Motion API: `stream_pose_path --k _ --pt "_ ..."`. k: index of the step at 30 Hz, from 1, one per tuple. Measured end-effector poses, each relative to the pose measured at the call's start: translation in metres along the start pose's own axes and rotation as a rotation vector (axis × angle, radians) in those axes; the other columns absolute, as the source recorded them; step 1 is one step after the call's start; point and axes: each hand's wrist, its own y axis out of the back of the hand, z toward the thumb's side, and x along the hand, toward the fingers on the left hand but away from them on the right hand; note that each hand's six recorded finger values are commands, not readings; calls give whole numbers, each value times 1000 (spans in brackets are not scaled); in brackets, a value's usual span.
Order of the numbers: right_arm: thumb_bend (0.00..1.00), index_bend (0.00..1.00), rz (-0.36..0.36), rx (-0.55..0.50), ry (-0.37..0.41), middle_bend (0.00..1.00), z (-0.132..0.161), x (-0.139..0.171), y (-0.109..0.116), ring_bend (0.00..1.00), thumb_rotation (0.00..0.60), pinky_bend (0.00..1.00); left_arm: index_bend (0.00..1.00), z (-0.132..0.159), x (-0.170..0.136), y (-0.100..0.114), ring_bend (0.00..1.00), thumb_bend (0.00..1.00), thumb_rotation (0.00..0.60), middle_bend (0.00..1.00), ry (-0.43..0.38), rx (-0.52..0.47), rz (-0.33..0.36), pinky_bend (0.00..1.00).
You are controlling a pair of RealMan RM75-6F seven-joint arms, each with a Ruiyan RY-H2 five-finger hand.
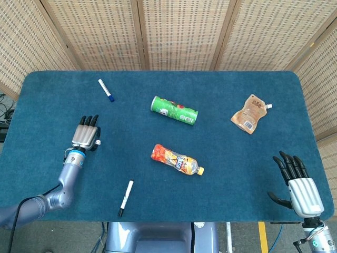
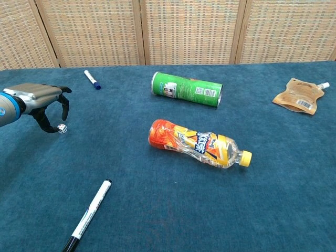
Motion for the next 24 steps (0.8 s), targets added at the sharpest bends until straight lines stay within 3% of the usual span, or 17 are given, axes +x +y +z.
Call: stream_pose_path --k 24 --pt "208 0 -3 1 -6 0 -2 0 1 0 600 0 501 7 1 -5 0 333 600 0 -5 44 -13 0"
